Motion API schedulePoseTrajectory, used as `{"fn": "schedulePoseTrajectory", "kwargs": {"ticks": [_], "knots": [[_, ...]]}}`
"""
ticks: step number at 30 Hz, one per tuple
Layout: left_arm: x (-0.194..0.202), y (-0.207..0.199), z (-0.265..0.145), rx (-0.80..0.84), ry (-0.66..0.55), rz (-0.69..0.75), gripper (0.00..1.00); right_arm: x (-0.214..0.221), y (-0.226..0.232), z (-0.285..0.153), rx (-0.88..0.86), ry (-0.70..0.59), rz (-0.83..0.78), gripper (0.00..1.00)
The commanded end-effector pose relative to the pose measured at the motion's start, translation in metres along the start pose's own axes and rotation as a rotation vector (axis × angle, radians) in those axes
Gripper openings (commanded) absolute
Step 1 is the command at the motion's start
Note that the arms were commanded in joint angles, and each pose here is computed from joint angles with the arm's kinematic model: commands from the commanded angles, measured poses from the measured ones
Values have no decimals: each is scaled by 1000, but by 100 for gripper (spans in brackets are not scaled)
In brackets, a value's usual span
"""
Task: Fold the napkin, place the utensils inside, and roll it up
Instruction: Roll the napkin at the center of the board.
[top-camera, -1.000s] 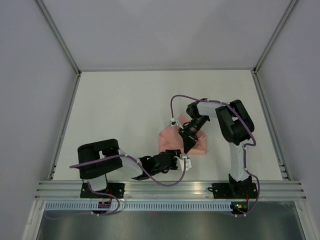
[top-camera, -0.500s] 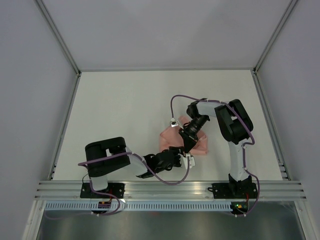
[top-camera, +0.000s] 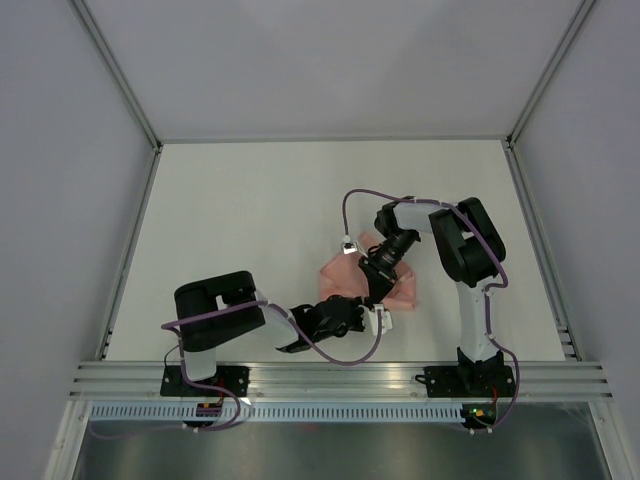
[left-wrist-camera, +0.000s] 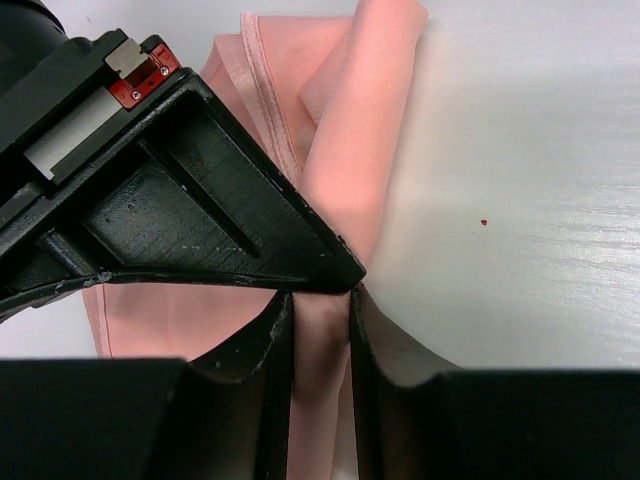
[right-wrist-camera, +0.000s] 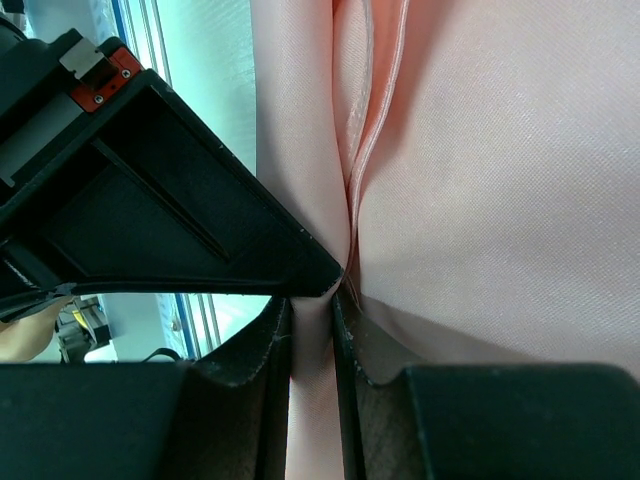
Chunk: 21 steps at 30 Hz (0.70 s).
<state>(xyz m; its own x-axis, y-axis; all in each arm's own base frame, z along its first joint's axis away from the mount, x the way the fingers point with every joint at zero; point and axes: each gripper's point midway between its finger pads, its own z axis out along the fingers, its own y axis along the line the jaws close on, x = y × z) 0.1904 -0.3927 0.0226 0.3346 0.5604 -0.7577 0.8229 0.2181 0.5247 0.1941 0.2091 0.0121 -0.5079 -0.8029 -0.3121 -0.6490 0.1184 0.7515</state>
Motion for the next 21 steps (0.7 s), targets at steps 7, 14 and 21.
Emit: {"fn": "schedulePoseTrajectory", "kwargs": {"ticks": [7, 14, 21], "knots": [[50, -28, -6, 164, 169, -151, 2, 17, -52, 3, 152, 87, -125, 18], [49, -36, -10, 281, 161, -290, 2, -5, -49, -17, 225, -14, -150, 45], [51, -34, -9, 354, 170, -419, 2, -37, -35, -71, 329, -207, -181, 52]]}}
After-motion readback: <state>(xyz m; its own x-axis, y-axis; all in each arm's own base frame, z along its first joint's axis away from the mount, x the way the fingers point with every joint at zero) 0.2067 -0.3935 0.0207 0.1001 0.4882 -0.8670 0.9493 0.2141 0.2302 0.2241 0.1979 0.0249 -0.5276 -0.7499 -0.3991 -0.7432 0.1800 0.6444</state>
